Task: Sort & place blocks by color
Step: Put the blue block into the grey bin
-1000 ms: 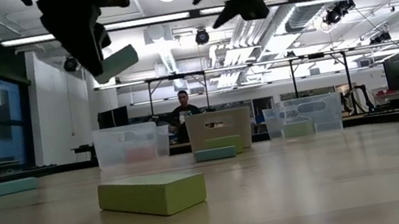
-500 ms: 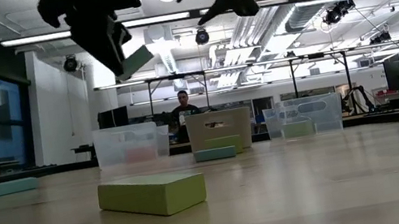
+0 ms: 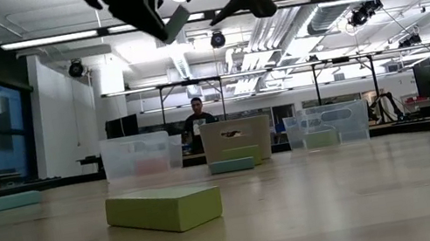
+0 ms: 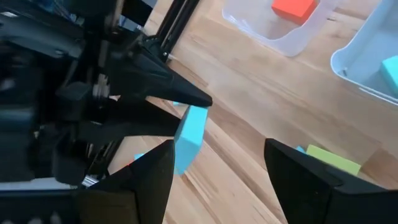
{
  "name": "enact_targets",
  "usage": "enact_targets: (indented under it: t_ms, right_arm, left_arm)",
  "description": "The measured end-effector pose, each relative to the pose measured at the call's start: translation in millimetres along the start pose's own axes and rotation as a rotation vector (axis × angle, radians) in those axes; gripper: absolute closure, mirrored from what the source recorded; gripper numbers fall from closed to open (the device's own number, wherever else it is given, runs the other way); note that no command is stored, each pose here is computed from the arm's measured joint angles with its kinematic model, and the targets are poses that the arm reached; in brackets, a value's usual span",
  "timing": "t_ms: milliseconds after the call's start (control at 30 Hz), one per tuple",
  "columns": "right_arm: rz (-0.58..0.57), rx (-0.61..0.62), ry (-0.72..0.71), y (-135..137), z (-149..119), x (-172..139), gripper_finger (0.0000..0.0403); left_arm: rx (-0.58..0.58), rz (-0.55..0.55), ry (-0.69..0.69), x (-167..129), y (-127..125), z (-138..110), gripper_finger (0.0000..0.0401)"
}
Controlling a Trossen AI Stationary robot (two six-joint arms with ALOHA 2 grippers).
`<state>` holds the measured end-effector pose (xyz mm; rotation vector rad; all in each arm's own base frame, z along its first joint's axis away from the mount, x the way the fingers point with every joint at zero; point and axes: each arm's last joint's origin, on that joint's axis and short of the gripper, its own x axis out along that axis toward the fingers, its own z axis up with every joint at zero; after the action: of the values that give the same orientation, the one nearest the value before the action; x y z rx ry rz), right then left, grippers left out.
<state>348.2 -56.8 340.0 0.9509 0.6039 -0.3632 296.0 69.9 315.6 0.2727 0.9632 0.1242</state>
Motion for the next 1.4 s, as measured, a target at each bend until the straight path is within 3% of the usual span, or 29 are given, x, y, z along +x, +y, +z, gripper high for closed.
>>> enact_targets:
  t_ms: [300, 533, 900, 1400]
  right_arm:
    - [0.065, 0.062, -0.053, 6, 5, 0, 0.0165]
    - [0.064, 0.135, -0.029, 5, 3, 12, 0.0165]
    - [0.041, 0.153, -0.018, 4, 1, 18, 0.0167]
    - [0.036, 0.188, -0.031, 3, 0, 33, 0.0237]
  left_arm:
    - [0.046, 0.034, -0.034, -9, 8, 7, 0.0325]
    - [0.043, 0.052, -0.015, -5, 10, 7, 0.0325]
    - [0.038, 0.079, 0.002, -1, 13, 6, 0.0325]
    - [0.038, 0.080, 0.001, -1, 13, 6, 0.0325]
